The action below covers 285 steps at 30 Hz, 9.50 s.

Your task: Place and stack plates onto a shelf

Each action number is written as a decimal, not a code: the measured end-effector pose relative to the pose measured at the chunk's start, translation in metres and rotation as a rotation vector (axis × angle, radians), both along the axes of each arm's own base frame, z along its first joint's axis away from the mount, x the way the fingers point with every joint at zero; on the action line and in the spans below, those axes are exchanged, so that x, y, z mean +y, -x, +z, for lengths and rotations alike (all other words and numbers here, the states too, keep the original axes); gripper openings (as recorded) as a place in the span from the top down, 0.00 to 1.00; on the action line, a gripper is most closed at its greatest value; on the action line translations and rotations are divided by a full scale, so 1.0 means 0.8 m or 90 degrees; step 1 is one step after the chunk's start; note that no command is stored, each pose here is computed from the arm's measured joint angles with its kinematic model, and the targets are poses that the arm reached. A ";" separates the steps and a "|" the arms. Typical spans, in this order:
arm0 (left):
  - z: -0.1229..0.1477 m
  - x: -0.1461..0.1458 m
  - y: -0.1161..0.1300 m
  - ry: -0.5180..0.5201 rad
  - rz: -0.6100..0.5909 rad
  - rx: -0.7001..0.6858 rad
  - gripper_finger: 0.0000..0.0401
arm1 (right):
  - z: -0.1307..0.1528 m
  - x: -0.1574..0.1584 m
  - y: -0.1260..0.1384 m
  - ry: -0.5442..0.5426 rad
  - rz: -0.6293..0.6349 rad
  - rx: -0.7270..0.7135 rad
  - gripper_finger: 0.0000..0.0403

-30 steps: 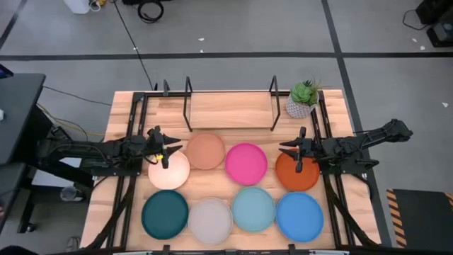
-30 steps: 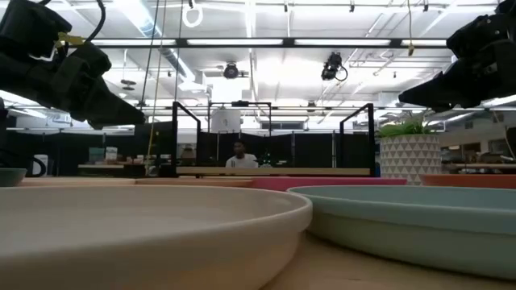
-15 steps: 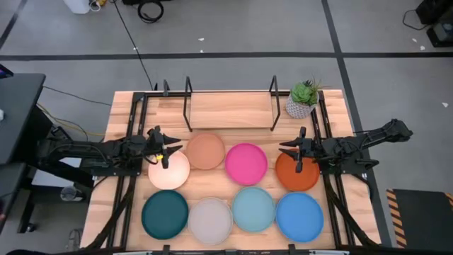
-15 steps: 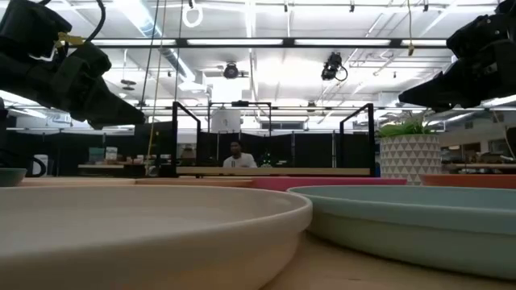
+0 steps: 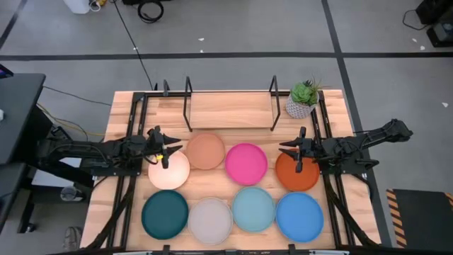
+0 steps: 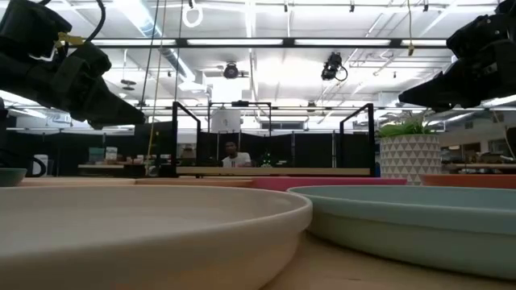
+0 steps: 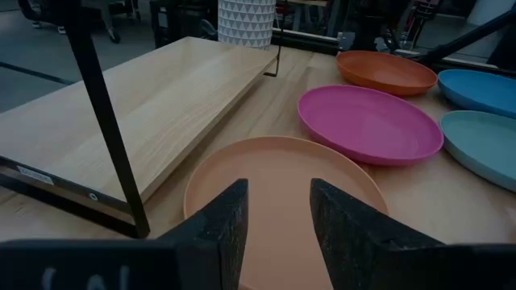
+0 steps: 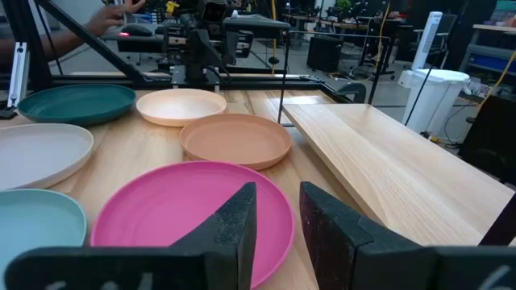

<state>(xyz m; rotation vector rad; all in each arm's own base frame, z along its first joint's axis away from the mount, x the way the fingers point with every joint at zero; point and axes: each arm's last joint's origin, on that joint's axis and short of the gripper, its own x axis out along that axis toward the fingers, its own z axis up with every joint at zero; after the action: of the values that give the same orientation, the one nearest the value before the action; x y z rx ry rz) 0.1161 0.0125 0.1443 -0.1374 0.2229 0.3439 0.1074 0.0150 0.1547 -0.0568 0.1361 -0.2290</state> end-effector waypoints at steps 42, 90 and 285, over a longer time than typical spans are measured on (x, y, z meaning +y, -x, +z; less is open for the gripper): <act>0.000 0.000 0.000 0.000 0.000 0.000 0.65 | 0.000 0.000 0.000 0.000 0.000 0.000 0.74; 0.049 -0.025 -0.003 -0.059 -0.338 -0.256 0.65 | 0.068 -0.014 -0.046 0.075 -0.087 -0.043 0.75; 0.042 -0.017 -0.004 -0.156 -0.070 -0.177 0.65 | 0.011 0.013 -0.384 0.263 0.325 0.671 0.92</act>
<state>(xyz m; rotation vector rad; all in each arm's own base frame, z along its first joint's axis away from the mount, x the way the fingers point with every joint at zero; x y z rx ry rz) 0.1190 -0.0013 0.1775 0.0694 -0.0866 0.2375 0.4145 0.0253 0.1635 -0.6181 1.1075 0.3109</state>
